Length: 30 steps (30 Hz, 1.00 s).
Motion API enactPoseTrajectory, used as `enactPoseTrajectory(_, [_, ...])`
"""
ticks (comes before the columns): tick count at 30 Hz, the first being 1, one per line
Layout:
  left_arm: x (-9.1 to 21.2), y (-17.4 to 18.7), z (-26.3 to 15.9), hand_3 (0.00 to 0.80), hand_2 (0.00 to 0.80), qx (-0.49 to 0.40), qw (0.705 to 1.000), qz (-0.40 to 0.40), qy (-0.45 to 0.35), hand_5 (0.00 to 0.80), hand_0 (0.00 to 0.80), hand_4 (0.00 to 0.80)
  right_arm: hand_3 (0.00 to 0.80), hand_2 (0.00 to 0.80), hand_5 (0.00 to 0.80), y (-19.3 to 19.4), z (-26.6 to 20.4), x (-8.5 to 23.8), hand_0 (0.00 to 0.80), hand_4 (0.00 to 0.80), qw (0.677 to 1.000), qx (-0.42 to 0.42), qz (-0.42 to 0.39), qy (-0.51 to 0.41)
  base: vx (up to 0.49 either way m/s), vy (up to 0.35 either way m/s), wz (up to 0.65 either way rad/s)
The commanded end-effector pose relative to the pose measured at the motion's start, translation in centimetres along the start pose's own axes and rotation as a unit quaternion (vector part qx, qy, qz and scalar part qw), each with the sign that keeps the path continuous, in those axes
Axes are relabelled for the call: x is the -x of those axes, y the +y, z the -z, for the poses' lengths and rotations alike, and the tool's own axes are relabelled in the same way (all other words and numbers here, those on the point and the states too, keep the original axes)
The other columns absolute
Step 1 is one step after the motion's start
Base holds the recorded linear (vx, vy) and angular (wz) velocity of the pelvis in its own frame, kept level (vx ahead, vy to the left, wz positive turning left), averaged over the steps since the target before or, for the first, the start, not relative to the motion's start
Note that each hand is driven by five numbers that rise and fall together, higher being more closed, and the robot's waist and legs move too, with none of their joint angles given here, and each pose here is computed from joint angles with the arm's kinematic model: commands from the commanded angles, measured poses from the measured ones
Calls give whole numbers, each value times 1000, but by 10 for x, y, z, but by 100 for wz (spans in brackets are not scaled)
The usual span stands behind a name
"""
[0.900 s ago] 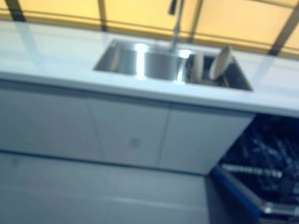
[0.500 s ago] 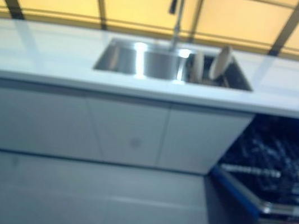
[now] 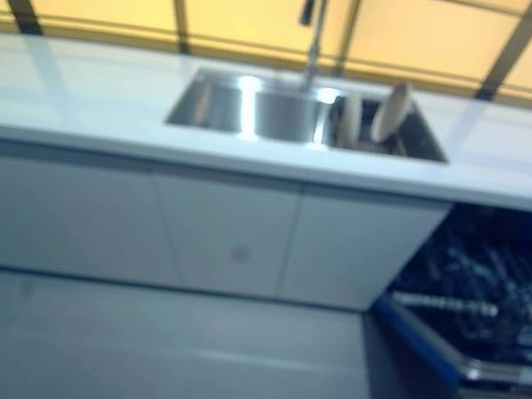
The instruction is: Take plates into dishwasher
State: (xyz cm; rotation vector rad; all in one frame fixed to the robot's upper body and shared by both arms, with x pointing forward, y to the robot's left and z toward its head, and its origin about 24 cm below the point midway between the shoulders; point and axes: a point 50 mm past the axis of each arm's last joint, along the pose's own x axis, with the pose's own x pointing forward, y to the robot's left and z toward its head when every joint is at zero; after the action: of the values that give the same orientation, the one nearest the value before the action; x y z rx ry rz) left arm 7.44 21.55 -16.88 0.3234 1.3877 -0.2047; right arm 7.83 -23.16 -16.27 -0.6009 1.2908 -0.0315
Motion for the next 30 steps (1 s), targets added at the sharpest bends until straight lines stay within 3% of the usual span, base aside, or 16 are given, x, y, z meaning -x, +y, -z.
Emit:
enactPoseTrajectory(1, [-1,0,-28,0,0,-17,1000,3,-17,0,0,0,0,0,0,-5,-35,-3,0,0,999,20,9,-31,-43,-6,-1])
enactPoseTrajectory(13, [-1,-2,-21,0,0,-13,1000,-9,-5,0,0,0,0,0,0,-4,-29,-3,0,0,999,24,15,-25,19,-70,-3])
enactPoseTrajectory(22, [0,9,-2,0,0,99,994,-39,34,0,0,0,0,0,0,-34,-27,-6,0,0,998,24,64,-13,51,-81,3])
enactPoseTrajectory(30, [1,-8,36,0,0,167,983,-21,73,0,0,0,0,0,0,-39,-14,-8,0,0,997,49,54,-3,408,84,-82])
